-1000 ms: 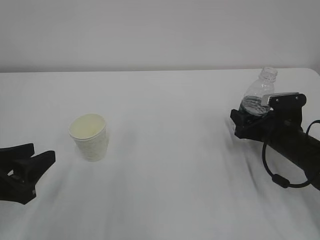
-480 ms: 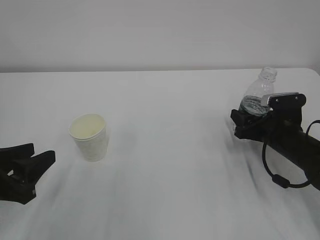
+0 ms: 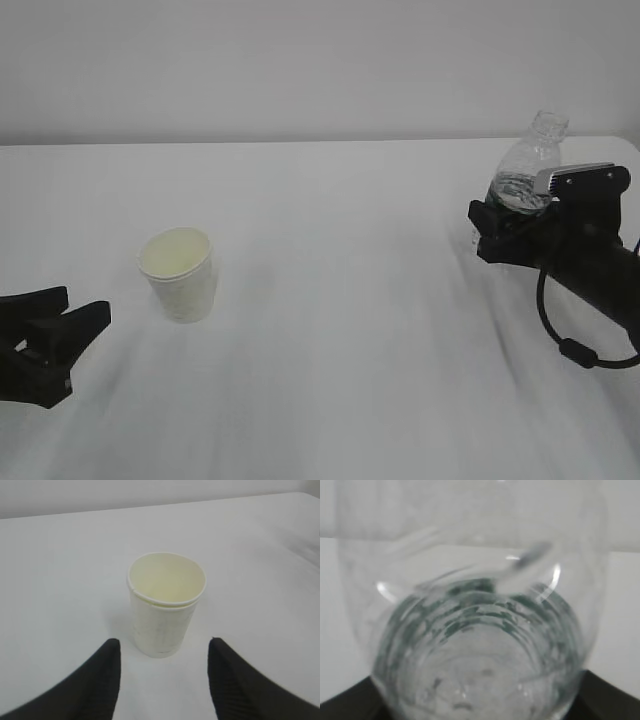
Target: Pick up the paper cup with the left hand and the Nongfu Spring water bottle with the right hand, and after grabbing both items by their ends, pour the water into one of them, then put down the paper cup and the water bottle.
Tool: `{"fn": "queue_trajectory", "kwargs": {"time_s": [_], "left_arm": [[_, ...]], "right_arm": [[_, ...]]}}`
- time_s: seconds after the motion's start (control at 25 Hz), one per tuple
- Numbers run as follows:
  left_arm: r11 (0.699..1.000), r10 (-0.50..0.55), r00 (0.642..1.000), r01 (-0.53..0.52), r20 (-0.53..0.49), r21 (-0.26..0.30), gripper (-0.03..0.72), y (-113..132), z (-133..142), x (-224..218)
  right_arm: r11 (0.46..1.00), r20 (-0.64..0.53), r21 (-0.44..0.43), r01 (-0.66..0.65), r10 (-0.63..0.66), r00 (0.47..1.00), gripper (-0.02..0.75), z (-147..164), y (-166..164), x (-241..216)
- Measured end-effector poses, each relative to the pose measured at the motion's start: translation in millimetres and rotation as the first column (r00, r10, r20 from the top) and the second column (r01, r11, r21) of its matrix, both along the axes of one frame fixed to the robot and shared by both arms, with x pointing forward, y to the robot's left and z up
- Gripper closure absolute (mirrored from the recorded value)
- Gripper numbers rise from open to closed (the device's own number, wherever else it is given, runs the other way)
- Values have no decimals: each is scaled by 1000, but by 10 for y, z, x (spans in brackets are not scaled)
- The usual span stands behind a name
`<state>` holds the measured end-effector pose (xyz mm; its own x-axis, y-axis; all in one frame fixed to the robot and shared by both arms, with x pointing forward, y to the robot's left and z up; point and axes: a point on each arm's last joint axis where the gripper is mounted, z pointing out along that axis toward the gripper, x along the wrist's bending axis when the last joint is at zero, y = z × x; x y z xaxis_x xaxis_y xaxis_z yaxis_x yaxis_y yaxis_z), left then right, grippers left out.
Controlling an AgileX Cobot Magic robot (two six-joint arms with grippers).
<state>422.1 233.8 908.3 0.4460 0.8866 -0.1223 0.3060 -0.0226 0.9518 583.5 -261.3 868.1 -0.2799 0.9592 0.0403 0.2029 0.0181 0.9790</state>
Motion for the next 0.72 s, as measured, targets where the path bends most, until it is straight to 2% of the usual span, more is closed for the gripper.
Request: {"fn": "queue_trajectory", "kwargs": {"time_s": [0.48,0.72], "left_arm": [[1000,0,1000,0,1,0,291,0,1,0],[1000,-4,1000,4,1,0,291,-3,0,-1]], "right_arm": [[999,17,-15,-33,33,999,262,307,10,-360],[997,11,-67,-40,41,999,264,439,-3,-563]]}}
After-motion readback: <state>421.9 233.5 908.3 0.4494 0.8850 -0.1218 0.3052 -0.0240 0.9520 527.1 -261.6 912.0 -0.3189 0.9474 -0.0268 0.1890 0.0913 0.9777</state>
